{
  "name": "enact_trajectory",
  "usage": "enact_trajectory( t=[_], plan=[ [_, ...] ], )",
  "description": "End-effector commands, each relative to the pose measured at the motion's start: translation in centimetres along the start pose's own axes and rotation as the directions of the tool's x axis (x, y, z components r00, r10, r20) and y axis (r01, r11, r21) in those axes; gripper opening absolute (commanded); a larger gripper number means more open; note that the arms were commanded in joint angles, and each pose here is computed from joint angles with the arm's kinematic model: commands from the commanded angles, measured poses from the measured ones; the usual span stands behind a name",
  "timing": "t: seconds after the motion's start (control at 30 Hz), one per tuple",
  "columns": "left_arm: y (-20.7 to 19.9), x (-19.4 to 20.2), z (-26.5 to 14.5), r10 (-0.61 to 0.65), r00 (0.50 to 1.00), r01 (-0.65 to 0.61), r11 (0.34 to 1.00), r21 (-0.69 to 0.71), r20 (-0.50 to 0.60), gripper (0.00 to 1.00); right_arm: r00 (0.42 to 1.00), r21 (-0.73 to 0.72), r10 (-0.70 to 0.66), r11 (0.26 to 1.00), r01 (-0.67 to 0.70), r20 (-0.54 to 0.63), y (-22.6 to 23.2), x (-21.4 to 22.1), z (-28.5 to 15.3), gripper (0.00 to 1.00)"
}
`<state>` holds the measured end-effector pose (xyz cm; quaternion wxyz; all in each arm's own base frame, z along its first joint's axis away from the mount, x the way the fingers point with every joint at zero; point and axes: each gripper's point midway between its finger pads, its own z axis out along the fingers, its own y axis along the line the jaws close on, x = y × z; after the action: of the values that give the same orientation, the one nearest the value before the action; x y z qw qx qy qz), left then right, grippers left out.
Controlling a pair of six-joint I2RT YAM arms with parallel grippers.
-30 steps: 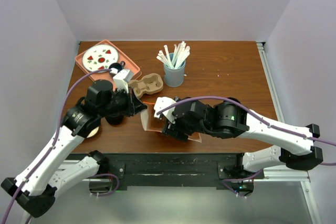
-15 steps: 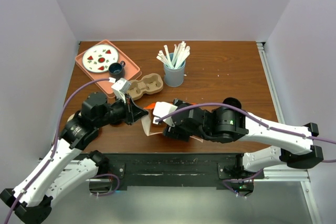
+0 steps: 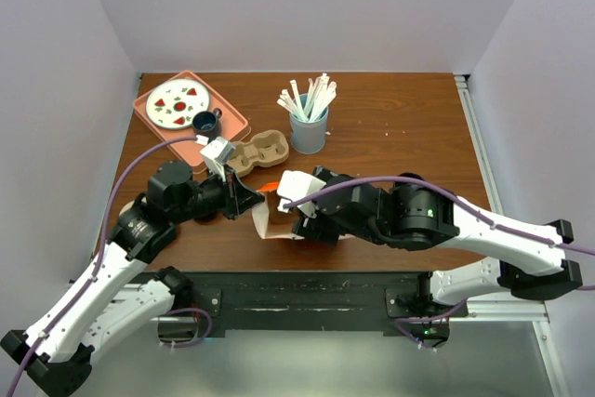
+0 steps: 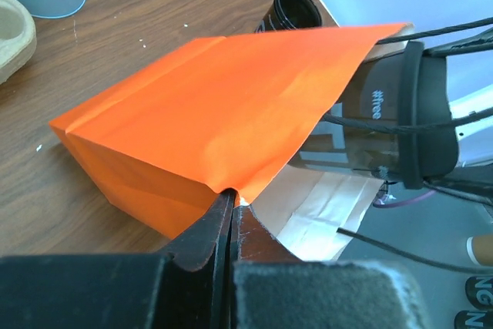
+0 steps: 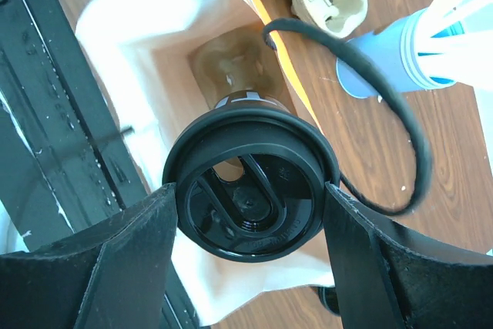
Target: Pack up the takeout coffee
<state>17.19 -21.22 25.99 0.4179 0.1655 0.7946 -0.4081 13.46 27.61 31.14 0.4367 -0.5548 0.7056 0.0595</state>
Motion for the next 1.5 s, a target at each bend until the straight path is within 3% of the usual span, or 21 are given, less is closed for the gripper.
enact_trajectory(
  t=[0.0,0.53,0.67,0.73,1.0,1.47],
  plan=[
    [-0.2,0.2,-0.3,0.013,1.000,-0.013,1.000,0.000,-0.017,0.00,1.000,0.012,-0.018,1.000,0.017,0.022,-0.8,0.0,-1.3,0.34],
    [-2.8,-0.3,-1.3,-0.089,0.996,0.088,0.991,0.102,0.001,0.01,0.991,0.007,-0.103,0.995,0.104,-0.089,1.4,4.7,2.6,0.31],
    [-2.7,0.1,-1.3,-0.088,0.996,0.089,0.991,0.097,-0.020,0.16,0.984,0.030,-0.141,0.989,0.146,-0.111,1.2,5.1,2.9,0.31],
    [-2.4,0.6,-1.3,-0.090,0.995,0.093,0.993,0.079,-0.045,0.29,0.981,0.040,-0.161,0.985,0.166,-0.113,1.1,5.1,3.1,0.30],
    [-1.2,2.5,-2.3,-0.103,0.989,0.104,0.995,0.004,-0.108,0.44,0.967,0.035,-0.227,0.972,0.232,-0.112,1.6,4.9,3.9,0.30],
    [-0.2,0.9,-1.5,-0.093,0.993,0.088,0.994,-0.062,-0.076,0.35,0.945,0.012,-0.302,0.952,0.306,-0.127,3.4,6.4,5.1,0.29]
  ],
)
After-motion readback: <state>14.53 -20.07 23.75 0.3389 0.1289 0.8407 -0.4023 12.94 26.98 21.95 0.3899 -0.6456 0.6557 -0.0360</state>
